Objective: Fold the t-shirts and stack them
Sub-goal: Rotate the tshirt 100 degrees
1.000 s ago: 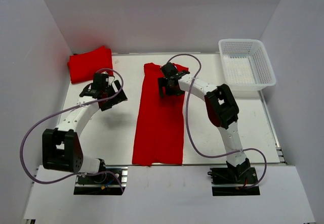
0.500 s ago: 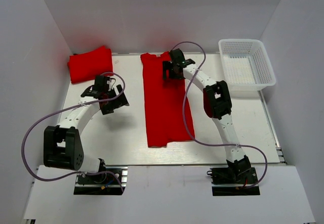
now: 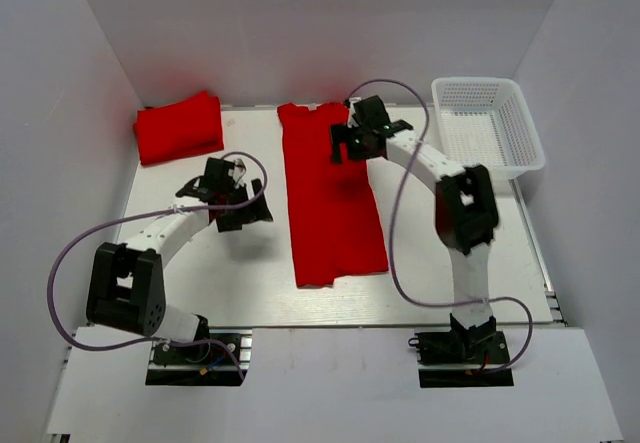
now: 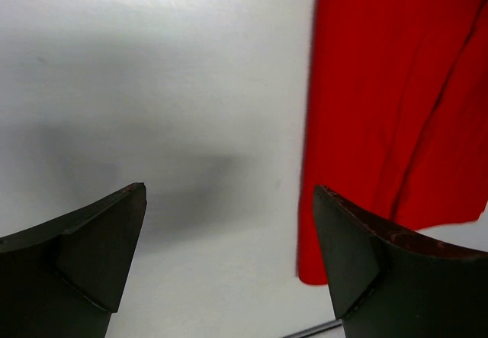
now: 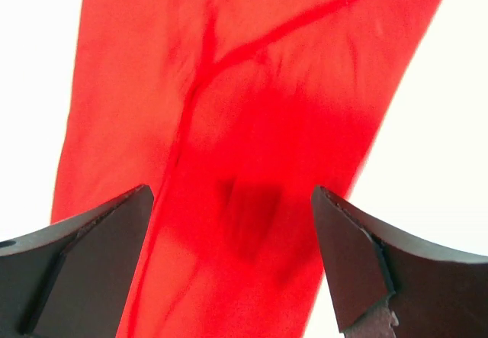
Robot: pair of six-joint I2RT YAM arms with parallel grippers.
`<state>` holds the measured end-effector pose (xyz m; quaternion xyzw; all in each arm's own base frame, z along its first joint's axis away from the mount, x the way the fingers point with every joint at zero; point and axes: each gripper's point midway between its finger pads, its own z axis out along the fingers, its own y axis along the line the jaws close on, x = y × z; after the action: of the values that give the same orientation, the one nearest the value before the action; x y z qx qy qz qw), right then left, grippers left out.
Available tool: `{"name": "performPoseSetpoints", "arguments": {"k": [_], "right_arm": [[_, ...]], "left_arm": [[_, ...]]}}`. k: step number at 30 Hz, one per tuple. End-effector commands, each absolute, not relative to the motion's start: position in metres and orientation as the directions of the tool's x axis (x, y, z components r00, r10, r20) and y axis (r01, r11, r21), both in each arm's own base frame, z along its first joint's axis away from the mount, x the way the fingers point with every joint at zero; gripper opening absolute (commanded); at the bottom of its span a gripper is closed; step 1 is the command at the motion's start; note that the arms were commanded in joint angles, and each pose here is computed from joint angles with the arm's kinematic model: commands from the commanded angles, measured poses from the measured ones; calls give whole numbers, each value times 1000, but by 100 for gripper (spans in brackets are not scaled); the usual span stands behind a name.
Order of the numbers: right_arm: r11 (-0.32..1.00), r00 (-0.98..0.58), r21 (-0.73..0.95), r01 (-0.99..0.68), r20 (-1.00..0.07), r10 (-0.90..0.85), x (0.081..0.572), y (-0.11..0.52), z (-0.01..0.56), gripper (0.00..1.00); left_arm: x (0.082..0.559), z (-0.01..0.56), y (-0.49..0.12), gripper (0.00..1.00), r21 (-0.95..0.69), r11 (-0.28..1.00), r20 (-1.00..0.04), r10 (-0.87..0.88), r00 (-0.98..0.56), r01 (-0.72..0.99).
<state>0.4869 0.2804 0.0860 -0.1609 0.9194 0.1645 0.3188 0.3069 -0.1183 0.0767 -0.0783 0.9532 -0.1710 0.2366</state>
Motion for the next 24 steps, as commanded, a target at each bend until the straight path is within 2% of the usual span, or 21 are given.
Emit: {"name": "performPoseSetpoints", "arguments": {"k": [1, 3, 4, 5, 6, 8, 10, 12, 17, 24], "right_arm": [[874, -611, 212, -437, -783, -115, 460, 268, 177, 90], [888, -630, 245, -389, -774, -63, 425, 249, 158, 90], [884, -567, 252, -395, -824, -18, 411, 240, 197, 90], [886, -559, 271, -377, -829, 16, 405, 236, 200, 90], [917, -638, 258, -306, -770, 4, 380, 215, 150, 90], [928, -664, 269, -257, -747, 33, 350, 198, 143, 90], [937, -742, 265, -228, -670, 9, 312, 182, 113, 90], [916, -779, 308, -257, -628, -7, 284, 185, 102, 90], [906, -910, 349, -240, -406, -85, 208, 174, 51, 90], [899, -926, 359, -252, -359, -117, 182, 167, 39, 90]], "left_arm": [[294, 92, -140, 100, -387, 922, -474, -177, -862, 23], [279, 81, -143, 100, -359, 933, -456, -144, -878, 33], [272, 85, -154, 100, -369, 927, -464, -125, -877, 64], [268, 85, -160, 100, -370, 925, -464, -104, -880, 85], [260, 82, -162, 100, -360, 929, -455, -92, -886, 88], [243, 77, -178, 100, -358, 924, -433, -35, -901, 136], [230, 74, -193, 100, -355, 915, -426, 27, -904, 194], [217, 69, -199, 100, -343, 912, -397, 74, -915, 223], [180, 59, -203, 100, -291, 920, -330, 160, -930, 261], [162, 38, -214, 100, -270, 917, -283, 218, -934, 295]]}}
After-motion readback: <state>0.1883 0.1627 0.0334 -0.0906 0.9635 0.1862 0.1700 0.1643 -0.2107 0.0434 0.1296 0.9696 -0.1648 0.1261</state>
